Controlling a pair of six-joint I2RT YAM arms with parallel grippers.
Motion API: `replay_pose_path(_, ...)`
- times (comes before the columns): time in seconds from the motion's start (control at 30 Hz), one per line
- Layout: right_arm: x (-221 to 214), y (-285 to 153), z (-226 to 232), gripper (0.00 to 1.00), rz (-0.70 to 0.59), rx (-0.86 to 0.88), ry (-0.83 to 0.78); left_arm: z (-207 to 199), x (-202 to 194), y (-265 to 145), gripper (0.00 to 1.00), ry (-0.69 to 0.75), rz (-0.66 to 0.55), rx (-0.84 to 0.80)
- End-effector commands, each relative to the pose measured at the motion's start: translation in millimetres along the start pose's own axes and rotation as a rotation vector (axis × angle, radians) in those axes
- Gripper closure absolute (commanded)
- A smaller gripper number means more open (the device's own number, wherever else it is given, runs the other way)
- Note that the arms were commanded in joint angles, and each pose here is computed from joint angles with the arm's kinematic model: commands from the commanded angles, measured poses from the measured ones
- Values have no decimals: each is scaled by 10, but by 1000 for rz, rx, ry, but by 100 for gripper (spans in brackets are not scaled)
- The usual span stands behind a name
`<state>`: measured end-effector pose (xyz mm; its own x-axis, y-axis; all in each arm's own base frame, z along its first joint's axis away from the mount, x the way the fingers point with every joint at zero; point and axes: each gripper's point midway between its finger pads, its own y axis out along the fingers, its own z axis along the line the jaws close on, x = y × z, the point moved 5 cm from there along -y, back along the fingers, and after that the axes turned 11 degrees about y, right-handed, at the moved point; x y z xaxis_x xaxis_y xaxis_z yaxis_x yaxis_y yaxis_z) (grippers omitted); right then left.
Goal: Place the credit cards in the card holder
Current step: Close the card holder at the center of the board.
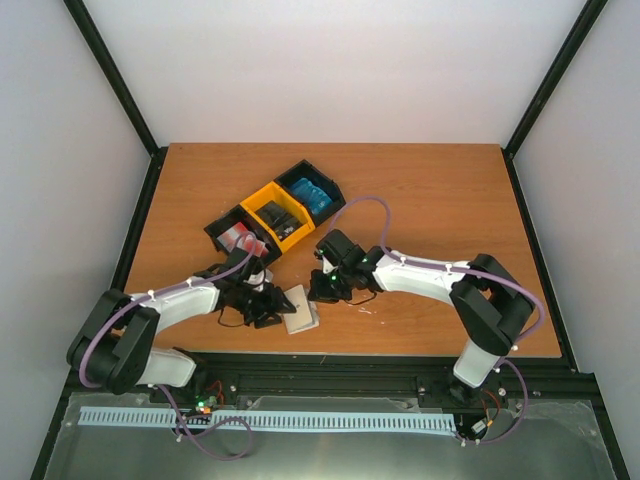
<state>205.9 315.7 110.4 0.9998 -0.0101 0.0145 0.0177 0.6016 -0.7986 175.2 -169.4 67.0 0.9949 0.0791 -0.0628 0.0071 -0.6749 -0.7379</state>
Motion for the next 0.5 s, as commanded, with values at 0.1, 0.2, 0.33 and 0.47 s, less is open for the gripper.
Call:
replay_pose_path(0.1,-31,160,167,97,10,42,8,83,-8,139,56,-11,18,195)
replay_pose_path(0.2,-48,181,136,97,-9,21,16,119,-15,168,61,-11,12,244)
replay_pose_path(0.33,-54,200,98,97,-23,3,18,199,-49,169,63,-12,5,272)
replay_pose_path(0.47,-48,233,123,97,-27,8,4,265,-75,169,64,0,-3,288)
